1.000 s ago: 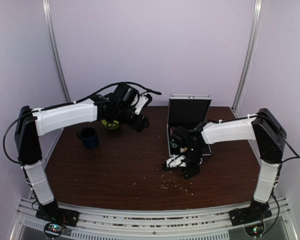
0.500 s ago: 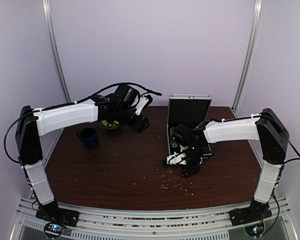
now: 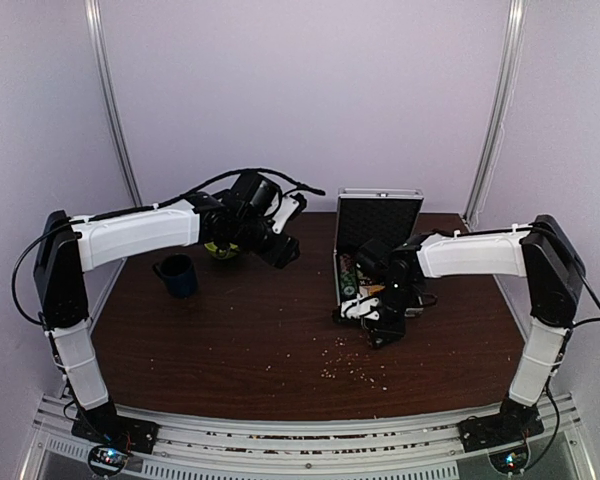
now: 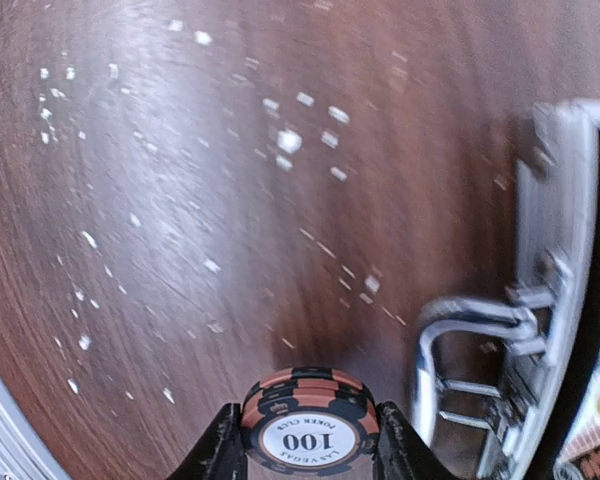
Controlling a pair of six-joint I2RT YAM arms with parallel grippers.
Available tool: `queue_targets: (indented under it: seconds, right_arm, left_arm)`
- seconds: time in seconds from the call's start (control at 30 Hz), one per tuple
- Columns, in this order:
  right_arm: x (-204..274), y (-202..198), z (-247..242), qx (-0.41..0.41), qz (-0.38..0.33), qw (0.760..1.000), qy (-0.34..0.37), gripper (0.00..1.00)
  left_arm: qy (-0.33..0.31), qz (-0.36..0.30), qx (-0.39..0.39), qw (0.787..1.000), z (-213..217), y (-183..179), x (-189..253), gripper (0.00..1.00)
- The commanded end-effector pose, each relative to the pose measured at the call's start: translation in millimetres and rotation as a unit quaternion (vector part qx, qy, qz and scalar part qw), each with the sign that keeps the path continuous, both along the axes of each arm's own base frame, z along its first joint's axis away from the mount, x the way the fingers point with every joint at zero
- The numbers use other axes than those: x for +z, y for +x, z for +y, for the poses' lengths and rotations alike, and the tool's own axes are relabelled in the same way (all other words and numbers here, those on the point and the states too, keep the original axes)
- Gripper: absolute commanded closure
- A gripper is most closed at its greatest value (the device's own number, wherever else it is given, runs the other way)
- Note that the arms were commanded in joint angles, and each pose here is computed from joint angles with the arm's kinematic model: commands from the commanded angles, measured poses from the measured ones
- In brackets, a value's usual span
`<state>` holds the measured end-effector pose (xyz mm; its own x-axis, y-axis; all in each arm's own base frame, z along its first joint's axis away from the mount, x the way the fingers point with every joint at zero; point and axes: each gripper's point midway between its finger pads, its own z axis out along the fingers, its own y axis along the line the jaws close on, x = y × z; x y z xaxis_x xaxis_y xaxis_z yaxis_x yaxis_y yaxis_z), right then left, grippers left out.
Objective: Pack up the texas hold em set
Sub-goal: Pick up the pile of poker chips from the center of the board, then place the poker chips pile in the slot.
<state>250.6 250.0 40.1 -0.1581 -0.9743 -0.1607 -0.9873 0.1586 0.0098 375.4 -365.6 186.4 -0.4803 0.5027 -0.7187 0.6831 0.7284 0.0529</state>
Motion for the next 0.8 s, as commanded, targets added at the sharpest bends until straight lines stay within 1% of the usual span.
queue_targets:
  seconds: [0.0,0.17,0.3,0.6,0.77]
  right_arm:
    - [43.5,27.9,-16.8,-0.053,-0.022,0.997,0.047,0.89]
    - [62.5,59.0,-51.8,-0.113,-0.04,0.991,0.065,0.89]
    - [59.5,82.6,-73.1,-0.15,-0.079,0.984,0.052,0.89]
    - [37.4,109.5,-87.1,-0.183,-0.122,0.975,0.018,0.89]
    - [29.4,112.1,-94.5,-0.189,-0.131,0.973,-0.001,0.89]
  left_arm:
    - [-0.009,0.001,-0.003,1.0,-6.0,1.5,0.7,0.42]
    - [-0.012,0.005,-0.007,1.0,-7.9,0.6,0.0,0.42]
    - [-0.013,0.008,-0.008,1.0,-8.7,-0.2,-1.7,0.42]
    - [-0.01,0.01,-0.008,1.0,-8.2,0.1,-4.0,0.42]
    - [-0.008,0.016,-0.012,1.0,-10.3,-1.1,-7.4,0.42]
